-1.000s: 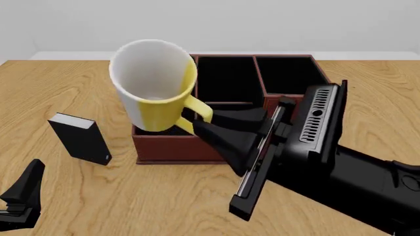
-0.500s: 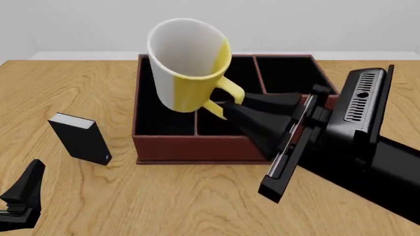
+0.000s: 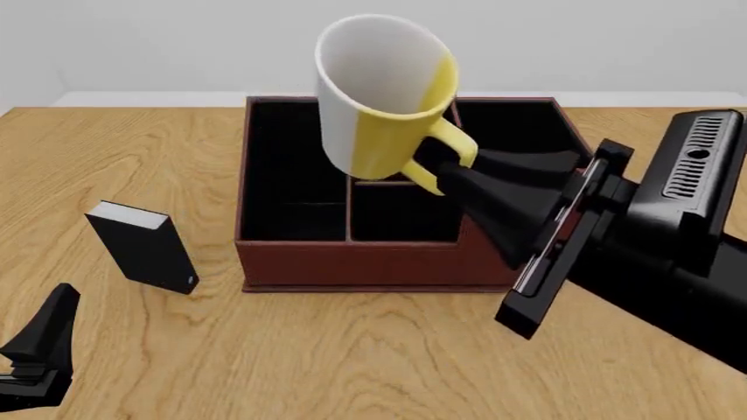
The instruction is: Pick up the yellow and white mug and place it to the right of the caddy.
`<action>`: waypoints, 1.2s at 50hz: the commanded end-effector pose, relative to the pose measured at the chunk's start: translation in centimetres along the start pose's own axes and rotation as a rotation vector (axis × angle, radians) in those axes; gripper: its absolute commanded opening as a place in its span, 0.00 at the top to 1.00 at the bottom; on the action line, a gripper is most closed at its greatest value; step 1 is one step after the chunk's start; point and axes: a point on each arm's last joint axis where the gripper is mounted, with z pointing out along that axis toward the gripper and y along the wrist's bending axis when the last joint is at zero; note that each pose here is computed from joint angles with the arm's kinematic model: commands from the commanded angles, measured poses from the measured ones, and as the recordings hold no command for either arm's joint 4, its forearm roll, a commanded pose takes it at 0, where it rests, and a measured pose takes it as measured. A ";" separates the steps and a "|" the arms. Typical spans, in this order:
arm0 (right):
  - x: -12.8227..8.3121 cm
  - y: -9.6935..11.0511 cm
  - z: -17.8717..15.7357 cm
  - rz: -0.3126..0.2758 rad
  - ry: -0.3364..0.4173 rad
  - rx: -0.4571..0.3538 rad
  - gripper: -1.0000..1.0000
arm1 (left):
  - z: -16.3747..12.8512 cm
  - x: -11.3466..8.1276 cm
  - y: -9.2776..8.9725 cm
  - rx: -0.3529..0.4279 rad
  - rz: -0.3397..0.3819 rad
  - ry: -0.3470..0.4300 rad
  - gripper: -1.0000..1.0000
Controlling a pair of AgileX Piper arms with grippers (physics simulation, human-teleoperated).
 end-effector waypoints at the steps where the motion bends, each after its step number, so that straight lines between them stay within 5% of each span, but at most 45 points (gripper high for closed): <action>1: -0.3 -0.7 -0.6 0.007 -0.006 0.038 1.00 | 0.0 0.0 0.0 0.000 0.000 0.000 0.00; 60: -0.2 -3.7 -2.8 0.001 0.016 0.230 1.00 | 0.0 0.1 0.0 0.000 0.000 0.000 0.00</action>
